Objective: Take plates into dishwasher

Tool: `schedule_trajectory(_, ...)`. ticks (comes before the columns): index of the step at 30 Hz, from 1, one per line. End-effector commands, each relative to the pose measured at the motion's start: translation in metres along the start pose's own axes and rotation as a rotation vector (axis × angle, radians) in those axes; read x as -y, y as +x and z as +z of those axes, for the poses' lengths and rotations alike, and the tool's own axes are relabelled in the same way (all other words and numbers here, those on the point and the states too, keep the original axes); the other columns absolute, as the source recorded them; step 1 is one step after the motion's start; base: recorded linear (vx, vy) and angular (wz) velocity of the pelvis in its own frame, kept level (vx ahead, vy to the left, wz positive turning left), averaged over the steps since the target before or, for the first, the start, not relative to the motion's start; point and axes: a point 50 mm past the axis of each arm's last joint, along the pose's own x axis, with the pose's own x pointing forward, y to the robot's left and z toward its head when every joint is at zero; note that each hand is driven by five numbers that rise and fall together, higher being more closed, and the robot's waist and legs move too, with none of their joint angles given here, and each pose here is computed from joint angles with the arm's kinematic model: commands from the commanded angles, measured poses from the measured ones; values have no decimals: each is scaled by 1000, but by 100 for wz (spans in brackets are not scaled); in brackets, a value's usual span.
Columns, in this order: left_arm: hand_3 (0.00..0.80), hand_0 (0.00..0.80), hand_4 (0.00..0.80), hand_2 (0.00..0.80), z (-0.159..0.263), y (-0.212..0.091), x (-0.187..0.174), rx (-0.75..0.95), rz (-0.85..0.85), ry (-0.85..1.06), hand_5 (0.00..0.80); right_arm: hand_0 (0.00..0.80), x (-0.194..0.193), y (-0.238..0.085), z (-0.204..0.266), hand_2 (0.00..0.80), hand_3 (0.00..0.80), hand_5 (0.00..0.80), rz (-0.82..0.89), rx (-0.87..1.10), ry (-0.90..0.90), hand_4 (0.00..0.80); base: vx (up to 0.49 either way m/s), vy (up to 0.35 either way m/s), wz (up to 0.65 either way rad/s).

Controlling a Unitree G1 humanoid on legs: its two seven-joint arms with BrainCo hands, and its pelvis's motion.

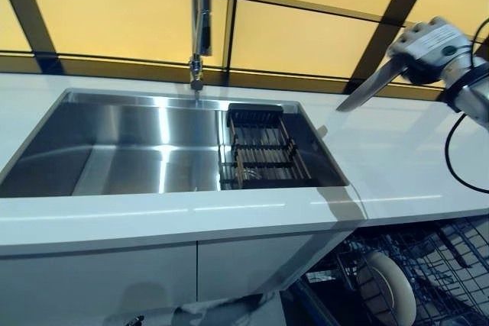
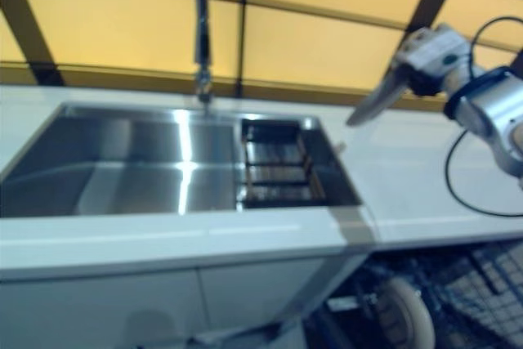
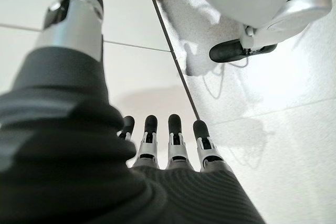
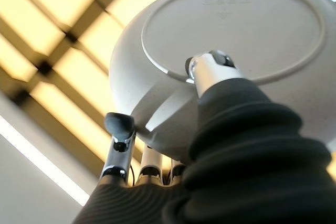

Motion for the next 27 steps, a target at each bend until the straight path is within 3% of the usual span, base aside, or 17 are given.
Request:
schedule_trajectory(1, 0, 0, 0, 0, 11, 5, -6, 22, -3, 38, 0, 800, 19, -18, -59, 800, 800, 800, -71, -263, 30, 800, -26, -11, -21)
schedule_trajectory(7, 0, 0, 0, 0, 14, 6, -3, 26, -16, 32, 0, 800, 0, -38, -82, 800, 800, 800, -60, -403, 149, 800, -21, -2, -22)
schedule_trajectory(15, 0, 0, 0, 0, 3, 3, -5, -6, -30, 50, 0, 800, -52, -91, -111, 800, 800, 800, 20, -640, 438, 800, -18, -9, -20)
schedule_trajectory(27, 0, 0, 0, 0, 10, 3, -8, 21, -40, 72, 0, 800, -105, -148, -107, 800, 800, 800, 114, -811, 695, 800, -18, -23, -17)
